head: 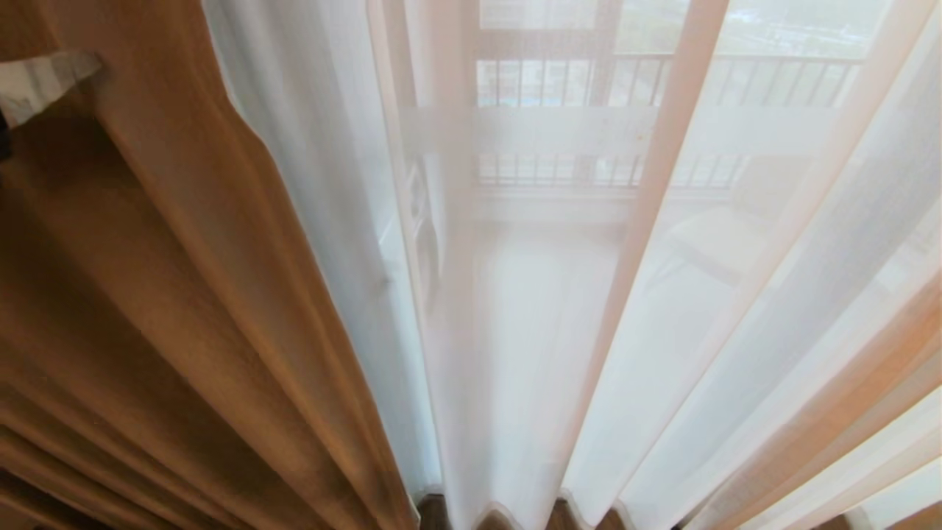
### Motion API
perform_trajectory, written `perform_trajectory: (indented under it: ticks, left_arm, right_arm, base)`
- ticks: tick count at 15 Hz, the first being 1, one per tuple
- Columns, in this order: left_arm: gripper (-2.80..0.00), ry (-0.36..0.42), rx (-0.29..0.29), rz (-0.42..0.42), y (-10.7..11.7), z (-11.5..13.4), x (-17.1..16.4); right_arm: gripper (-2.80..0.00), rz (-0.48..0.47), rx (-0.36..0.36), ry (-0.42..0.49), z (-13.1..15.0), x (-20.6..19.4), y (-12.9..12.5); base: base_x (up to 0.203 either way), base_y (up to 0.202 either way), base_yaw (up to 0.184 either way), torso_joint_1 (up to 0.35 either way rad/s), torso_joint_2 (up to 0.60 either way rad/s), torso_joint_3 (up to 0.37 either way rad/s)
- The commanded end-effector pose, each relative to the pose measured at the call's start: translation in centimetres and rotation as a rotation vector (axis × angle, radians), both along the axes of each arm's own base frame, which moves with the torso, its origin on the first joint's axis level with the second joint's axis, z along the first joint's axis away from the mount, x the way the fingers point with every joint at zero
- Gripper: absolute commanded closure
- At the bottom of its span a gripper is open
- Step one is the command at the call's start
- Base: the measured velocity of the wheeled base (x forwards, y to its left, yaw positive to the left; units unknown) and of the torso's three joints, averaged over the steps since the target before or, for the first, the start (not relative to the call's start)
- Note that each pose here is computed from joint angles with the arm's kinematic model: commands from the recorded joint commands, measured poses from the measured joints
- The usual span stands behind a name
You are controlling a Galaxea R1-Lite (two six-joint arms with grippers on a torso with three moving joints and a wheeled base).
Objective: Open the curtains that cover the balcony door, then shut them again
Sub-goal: Close the outer curtains on both sides
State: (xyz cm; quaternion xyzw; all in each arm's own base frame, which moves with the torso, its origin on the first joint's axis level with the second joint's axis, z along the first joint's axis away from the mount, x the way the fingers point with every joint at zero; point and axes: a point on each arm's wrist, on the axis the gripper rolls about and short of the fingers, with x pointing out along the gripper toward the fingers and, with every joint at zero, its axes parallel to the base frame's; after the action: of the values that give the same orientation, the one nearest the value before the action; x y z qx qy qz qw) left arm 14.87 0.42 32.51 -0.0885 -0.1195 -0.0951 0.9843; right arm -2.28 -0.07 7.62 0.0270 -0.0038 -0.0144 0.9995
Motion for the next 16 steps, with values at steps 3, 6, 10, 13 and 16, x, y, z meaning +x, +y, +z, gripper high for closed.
perform_trajectory:
  ticks: [3, 6, 10, 13, 16]
  left_arm:
    - [-2.8, 0.024, -0.002, -0.005, -0.4, -0.9, -6.3]
    - [-2.8, 0.033, -0.004, 0.0, -0.5, -1.2, -7.6]
    - [0.0, 0.026, -0.004, 0.001, -0.5, -1.4, -8.2]
    - [0.0, 0.042, -0.004, -0.005, -0.5, -2.1, -8.3]
    - [0.0, 0.065, -0.006, 0.001, -0.5, -3.3, -8.6]
  right_arm:
    - [0.0, 0.0, 0.0, -0.001, 0.0, 0.0, 0.0]
    - [0.0, 0.0, 0.0, -0.001, 0.0, 0.0, 0.0]
    - [0.0, 0.0, 0.0, -0.001, 0.0, 0.0, 0.0]
    - [0.0, 0.0, 0.001, -0.001, 0.0, 0.0, 0.0]
    - [0.0, 0.0, 0.001, -0.001, 0.0, 0.0, 0.0]
  base:
    - [0.0, 0.0, 0.0, 0.0, 0.0, 0.0]
    - [0.0, 0.0, 0.0, 0.0, 0.0, 0.0]
    - [0.0, 0.0, 0.0, 0.0, 0.0, 0.0]
    - [0.0, 0.0, 0.0, 0.0, 0.0, 0.0]
    - [0.0, 0.0, 0.0, 0.0, 0.0, 0.0]
